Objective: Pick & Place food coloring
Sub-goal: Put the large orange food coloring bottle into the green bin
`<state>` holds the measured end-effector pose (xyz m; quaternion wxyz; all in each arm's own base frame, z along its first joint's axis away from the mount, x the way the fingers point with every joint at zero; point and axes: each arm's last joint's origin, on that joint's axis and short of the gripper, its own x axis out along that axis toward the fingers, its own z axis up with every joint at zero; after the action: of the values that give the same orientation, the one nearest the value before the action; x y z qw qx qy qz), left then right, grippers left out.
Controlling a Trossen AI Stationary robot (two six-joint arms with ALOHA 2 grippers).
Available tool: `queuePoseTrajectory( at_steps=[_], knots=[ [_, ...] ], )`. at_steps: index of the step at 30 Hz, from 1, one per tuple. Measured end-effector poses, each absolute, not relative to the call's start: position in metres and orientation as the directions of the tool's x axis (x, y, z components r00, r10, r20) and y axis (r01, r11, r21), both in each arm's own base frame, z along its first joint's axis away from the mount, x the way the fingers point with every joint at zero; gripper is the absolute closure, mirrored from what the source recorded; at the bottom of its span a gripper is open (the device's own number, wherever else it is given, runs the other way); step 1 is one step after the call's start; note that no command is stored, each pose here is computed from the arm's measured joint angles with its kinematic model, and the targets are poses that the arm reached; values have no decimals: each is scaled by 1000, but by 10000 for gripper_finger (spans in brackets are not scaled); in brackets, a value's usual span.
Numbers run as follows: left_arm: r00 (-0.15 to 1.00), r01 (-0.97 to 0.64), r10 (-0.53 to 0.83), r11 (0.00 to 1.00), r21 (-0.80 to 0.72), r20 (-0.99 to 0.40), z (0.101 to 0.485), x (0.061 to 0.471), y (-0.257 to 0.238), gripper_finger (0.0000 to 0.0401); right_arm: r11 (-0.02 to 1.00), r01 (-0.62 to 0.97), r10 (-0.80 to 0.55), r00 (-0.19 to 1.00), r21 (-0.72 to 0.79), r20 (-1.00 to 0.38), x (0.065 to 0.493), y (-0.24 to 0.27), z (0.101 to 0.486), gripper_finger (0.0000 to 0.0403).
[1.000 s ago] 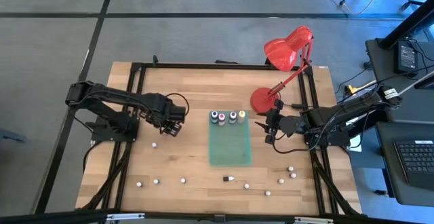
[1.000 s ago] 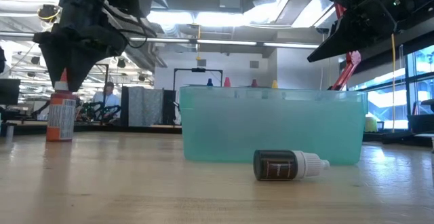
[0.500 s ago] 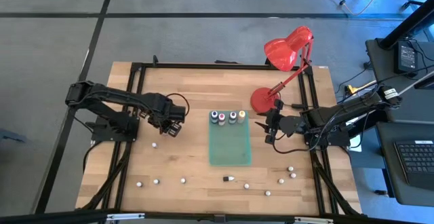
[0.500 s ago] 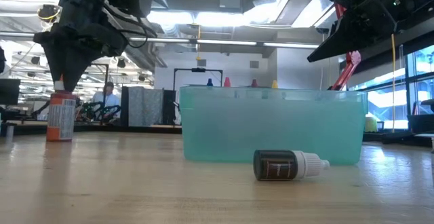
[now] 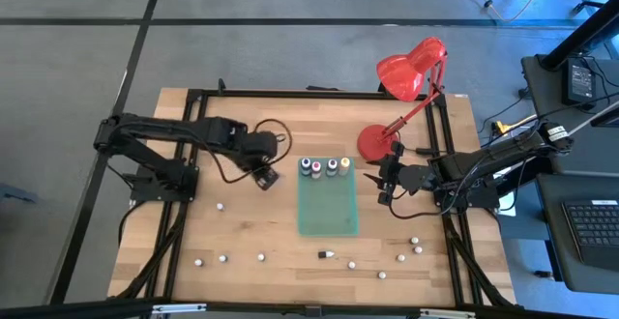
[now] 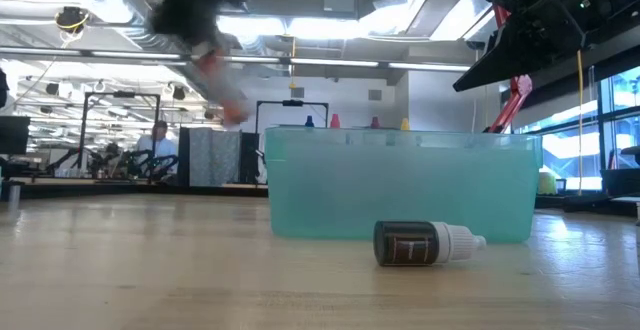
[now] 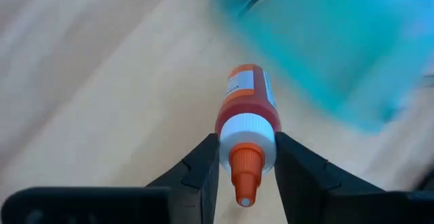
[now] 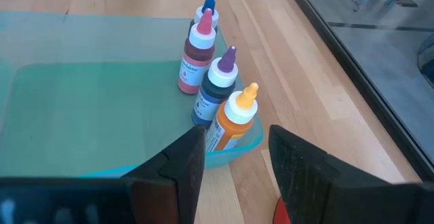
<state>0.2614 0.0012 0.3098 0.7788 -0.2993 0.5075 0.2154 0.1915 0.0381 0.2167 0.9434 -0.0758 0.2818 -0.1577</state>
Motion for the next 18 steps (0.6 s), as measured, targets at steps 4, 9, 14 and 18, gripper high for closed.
queuePoseTrajectory(
  at_steps=[4,9,14,18],
  knots=[
    [496,-477,68,854,-207,-866,333,289,-5,291,939,254,-340,792,-234,-507,192,38,217,238],
    [454,-363,78,926,-105,-888,335,331,-2,291,938,248,-339,795,-241,-502,192,38,217,238],
    [366,-261,57,964,-44,-929,325,371,5,291,938,248,-339,796,-241,-501,192,38,218,238],
    [278,-183,65,983,14,-958,310,395,6,291,938,248,-339,795,-241,-502,192,38,217,238]
  ],
)
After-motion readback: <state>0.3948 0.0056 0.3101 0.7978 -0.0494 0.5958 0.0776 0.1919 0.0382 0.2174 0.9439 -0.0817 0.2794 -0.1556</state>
